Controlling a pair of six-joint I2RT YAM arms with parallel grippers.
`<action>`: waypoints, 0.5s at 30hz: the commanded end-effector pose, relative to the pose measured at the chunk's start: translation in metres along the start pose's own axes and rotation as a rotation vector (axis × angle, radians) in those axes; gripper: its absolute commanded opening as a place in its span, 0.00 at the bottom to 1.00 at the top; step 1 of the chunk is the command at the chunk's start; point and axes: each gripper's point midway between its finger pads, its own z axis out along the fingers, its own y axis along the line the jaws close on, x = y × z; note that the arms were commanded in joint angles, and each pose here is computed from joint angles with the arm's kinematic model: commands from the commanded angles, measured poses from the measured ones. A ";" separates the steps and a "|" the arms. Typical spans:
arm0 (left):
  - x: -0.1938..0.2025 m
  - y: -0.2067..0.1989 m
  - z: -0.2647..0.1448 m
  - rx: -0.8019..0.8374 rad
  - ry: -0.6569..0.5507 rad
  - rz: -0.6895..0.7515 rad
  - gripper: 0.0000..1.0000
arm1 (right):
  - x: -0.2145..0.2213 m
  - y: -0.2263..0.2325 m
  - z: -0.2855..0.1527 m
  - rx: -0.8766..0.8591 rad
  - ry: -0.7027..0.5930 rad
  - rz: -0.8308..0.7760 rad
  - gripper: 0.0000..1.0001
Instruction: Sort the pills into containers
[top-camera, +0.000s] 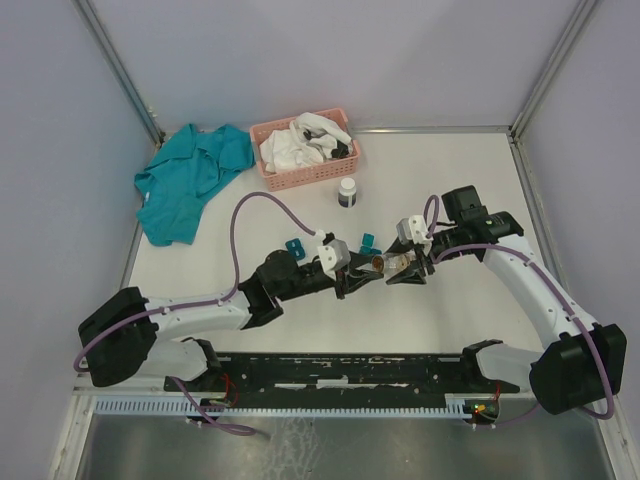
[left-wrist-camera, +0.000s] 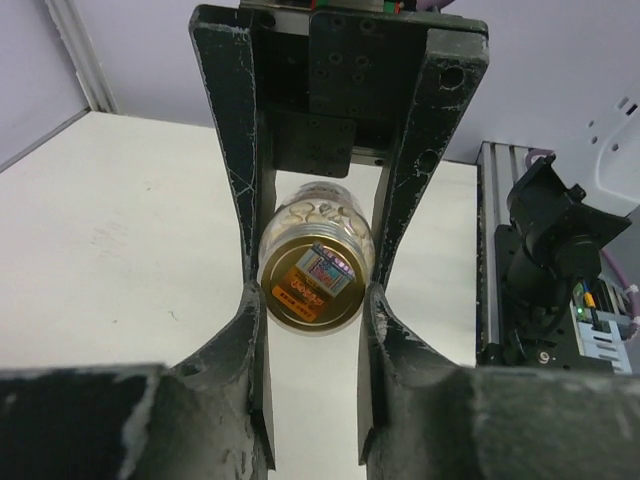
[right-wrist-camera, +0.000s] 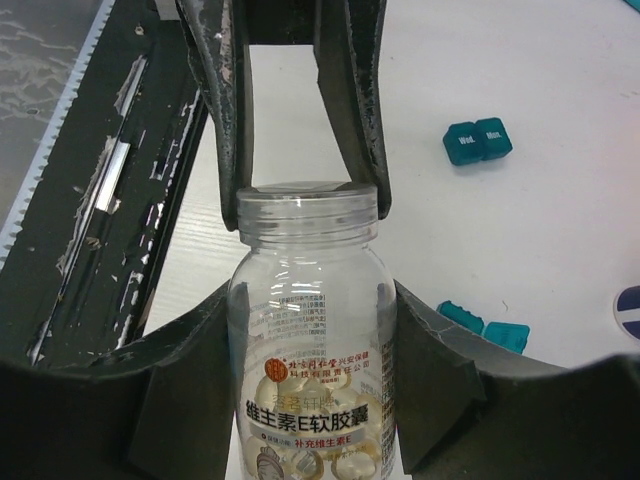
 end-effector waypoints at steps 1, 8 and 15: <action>-0.037 0.011 0.010 -0.077 -0.066 -0.130 0.12 | -0.010 -0.013 -0.002 0.035 -0.012 -0.002 0.02; -0.031 0.030 0.005 -0.286 -0.048 -0.548 0.03 | -0.003 -0.035 -0.003 0.140 0.019 0.074 0.01; -0.034 0.045 0.003 -0.486 0.004 -0.869 0.03 | 0.004 -0.044 -0.003 0.176 0.040 0.111 0.01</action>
